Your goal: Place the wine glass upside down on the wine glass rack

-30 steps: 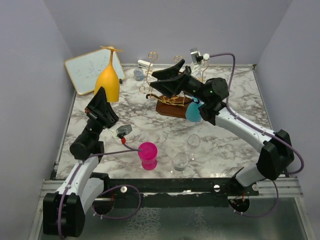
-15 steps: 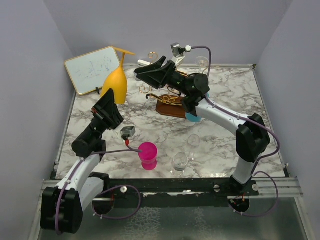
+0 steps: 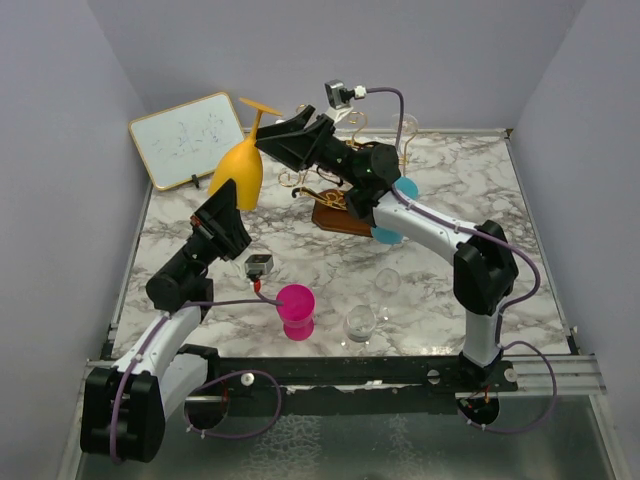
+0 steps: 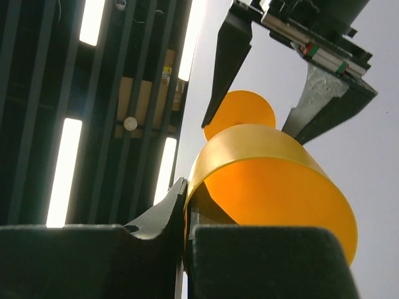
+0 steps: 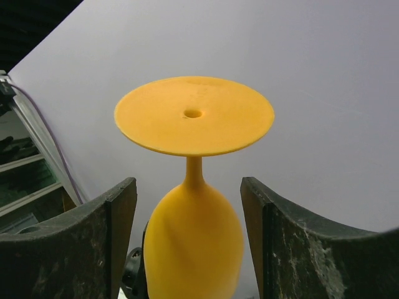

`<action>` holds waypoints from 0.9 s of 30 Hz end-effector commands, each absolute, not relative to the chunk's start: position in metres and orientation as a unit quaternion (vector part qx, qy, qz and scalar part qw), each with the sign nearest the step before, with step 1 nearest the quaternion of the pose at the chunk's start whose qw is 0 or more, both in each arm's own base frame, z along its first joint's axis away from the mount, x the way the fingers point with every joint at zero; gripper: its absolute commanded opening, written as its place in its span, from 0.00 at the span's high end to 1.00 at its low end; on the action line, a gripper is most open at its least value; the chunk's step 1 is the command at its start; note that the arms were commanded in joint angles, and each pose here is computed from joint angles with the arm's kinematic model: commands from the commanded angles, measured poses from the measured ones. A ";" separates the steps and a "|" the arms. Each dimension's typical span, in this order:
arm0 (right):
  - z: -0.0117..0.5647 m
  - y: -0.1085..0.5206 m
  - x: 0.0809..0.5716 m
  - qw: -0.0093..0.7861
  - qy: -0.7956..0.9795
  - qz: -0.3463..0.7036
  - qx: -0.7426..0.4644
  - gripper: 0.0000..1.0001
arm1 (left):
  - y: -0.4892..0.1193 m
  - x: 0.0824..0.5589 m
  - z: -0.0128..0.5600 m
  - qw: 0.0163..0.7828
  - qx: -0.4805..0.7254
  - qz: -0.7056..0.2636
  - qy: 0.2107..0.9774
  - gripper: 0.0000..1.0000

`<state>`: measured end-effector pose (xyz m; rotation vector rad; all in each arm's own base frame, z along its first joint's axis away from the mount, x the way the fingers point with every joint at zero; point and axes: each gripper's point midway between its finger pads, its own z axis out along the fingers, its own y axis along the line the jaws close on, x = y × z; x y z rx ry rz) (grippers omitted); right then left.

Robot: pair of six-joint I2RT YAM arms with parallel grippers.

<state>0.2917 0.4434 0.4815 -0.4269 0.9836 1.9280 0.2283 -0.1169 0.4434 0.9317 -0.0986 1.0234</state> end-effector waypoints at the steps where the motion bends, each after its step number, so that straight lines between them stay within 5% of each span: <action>1: 0.488 0.455 0.289 0.459 0.389 0.781 -0.164 0.34 | -0.118 0.175 0.477 0.756 0.363 0.522 -0.156 1.00; 7: 0.493 0.461 0.288 0.468 0.381 0.780 -0.166 0.51 | -0.119 0.179 0.478 0.753 0.365 0.526 -0.152 1.00; 12: 0.491 0.465 0.284 0.460 0.379 0.786 -0.168 0.84 | -0.119 0.183 0.477 0.751 0.368 0.528 -0.148 1.00; 23: 0.489 0.471 0.283 0.468 0.381 0.779 -0.170 0.99 | -0.121 0.187 0.474 0.753 0.374 0.521 -0.145 1.00; 27: 0.499 0.455 0.293 0.532 0.401 0.731 -0.149 0.99 | -0.119 0.194 0.473 0.754 0.379 0.521 -0.128 0.70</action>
